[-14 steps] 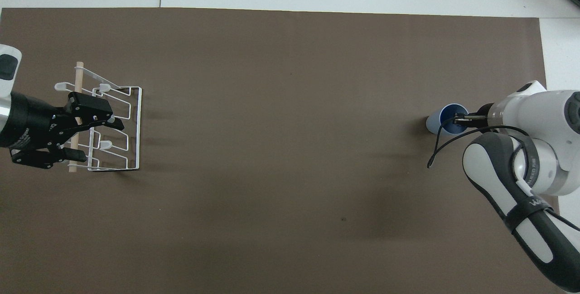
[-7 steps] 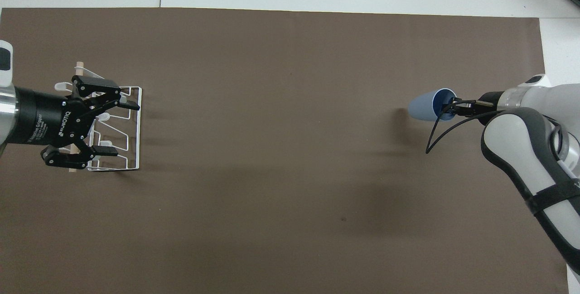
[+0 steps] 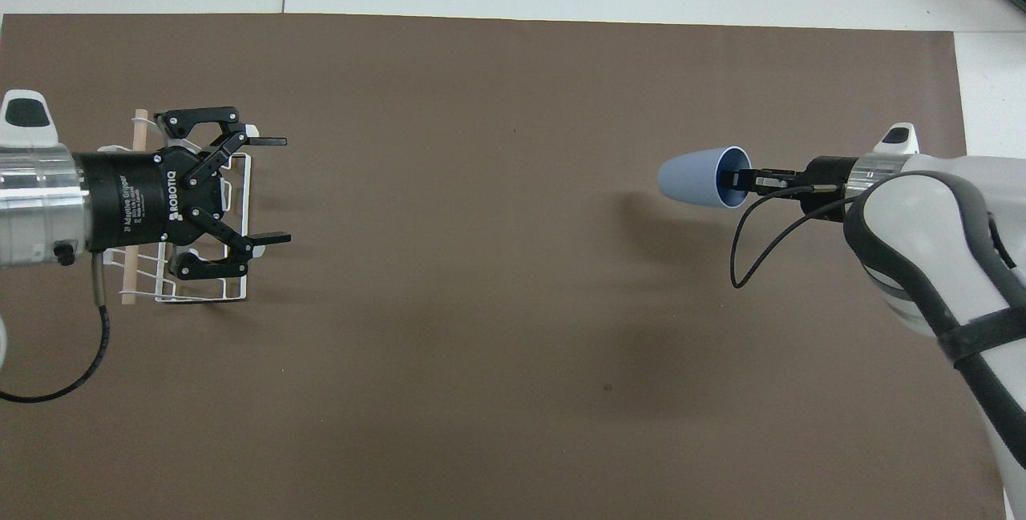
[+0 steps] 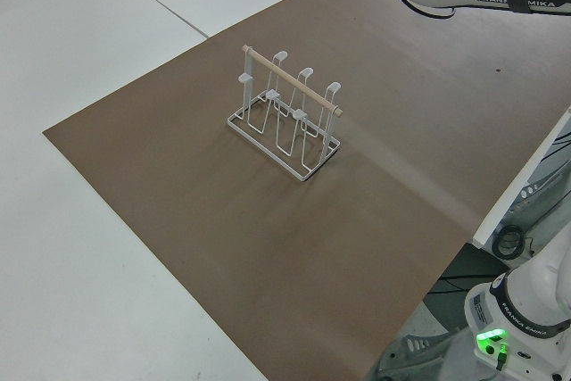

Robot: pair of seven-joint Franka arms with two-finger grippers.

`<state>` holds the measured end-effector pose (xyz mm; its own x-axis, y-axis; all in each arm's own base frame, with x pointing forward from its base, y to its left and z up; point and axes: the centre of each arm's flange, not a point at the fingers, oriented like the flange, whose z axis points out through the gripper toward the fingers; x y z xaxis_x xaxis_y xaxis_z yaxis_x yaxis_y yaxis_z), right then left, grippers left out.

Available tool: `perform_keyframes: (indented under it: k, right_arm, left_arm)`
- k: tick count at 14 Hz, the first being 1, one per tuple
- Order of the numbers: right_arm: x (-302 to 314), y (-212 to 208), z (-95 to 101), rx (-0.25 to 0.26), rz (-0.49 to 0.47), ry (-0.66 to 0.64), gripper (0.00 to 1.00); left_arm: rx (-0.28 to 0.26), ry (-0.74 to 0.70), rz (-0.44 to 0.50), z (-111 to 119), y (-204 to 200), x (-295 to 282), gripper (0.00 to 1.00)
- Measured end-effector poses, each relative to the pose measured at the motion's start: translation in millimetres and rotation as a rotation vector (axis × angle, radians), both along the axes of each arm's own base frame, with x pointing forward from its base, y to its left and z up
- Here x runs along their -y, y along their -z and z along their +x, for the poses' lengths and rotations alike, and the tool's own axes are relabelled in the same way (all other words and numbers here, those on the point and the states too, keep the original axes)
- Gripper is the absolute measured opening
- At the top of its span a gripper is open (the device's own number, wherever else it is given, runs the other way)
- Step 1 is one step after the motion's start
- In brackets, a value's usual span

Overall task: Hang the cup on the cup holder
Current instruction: 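Lift the cup with the right gripper while the left gripper rises, then bring the cup toward the left gripper while the left gripper approaches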

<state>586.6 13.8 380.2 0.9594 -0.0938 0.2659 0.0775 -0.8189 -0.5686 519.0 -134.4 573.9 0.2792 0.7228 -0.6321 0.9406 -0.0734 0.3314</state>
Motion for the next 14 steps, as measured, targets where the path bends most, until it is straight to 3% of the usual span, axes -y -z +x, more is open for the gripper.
perform_keyframes:
  k: [6,11,14]
  right_arm:
    - [-44.4,-3.7,-5.2,0.050,0.172,-0.121,0.06]
    - [-119.6,-15.0,-11.9,0.063,0.319,-0.144,0.06]
    - [-148.0,-23.1,-15.9,0.099,0.352,-0.135,0.06]
  left_arm:
    - [-0.071,0.052,-0.039,-22.2,15.5,64.7,1.00]
    - [-0.075,0.008,-0.046,-31.4,18.5,102.7,1.00]
    - [-0.083,0.001,-0.039,-32.8,33.9,124.6,1.00]
